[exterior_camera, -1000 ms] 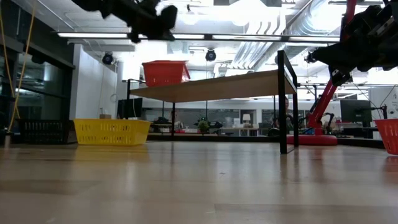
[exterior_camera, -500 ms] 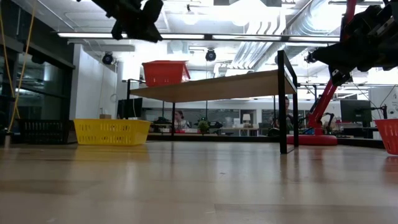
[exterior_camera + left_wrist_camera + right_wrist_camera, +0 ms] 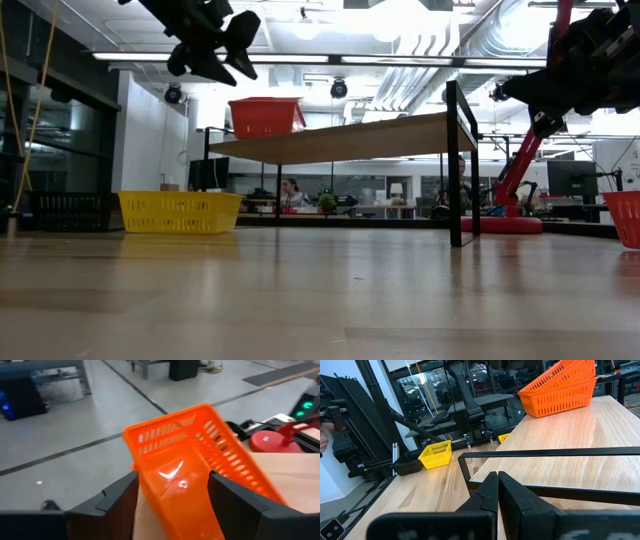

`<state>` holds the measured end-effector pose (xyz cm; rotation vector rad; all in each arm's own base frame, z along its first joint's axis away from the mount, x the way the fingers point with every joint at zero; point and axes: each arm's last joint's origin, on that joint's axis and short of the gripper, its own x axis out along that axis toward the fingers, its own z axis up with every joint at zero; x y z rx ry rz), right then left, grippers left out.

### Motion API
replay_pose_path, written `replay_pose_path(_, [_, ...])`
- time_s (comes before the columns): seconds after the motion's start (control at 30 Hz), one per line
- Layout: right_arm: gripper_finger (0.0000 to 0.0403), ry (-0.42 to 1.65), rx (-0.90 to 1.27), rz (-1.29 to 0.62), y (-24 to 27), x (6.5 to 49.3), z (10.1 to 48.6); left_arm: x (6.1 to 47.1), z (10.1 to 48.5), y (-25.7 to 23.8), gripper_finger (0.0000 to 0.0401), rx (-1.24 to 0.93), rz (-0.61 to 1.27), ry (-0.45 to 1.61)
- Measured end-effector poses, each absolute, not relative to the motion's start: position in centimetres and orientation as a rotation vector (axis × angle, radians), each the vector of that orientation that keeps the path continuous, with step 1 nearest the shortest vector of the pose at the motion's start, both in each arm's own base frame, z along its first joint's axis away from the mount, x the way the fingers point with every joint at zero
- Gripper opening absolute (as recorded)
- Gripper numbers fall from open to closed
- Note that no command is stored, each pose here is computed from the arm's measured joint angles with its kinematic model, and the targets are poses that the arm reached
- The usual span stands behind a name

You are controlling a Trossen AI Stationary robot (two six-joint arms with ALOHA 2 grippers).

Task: Stack baskets on shelf by color
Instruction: Stack the left orange bin on top of the orange bin on the shelf

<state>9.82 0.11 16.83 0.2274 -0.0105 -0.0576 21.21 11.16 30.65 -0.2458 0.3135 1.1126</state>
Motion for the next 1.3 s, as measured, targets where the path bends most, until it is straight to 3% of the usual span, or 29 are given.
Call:
replay_pose_path(0.2, [0.0, -0.01, 0.227, -0.057, 0.1, 9.8, 16.8, 21.4, 29.9, 11.6, 0.0225, -0.227, 1.214, 0.333])
replay_pose_path(0.57, [0.0, -0.01, 0.227, -0.058, 0.1, 9.8, 16.8, 22.2, 28.2, 13.3, 0.0215, -0.259, 1.228, 0.396])
replay_pose_path(0.73, [0.0, -0.011, 0.227, -0.057, 0.1, 9.8, 16.8, 22.1, 28.3, 13.5, 0.0156, -0.267, 1.235, 0.383])
replay_pose_path(0.97, [0.0, -0.011, 0.227, -0.058, 0.1, 9.8, 16.8, 22.2, 28.6, 13.5, 0.0017, -0.258, 1.228, 0.361])
replay_pose_path(1.3, [0.0, -0.01, 0.227, -0.057, 0.1, 9.8, 16.8, 22.5, 30.1, 13.6, 0.0004, -0.229, 1.211, 0.303])
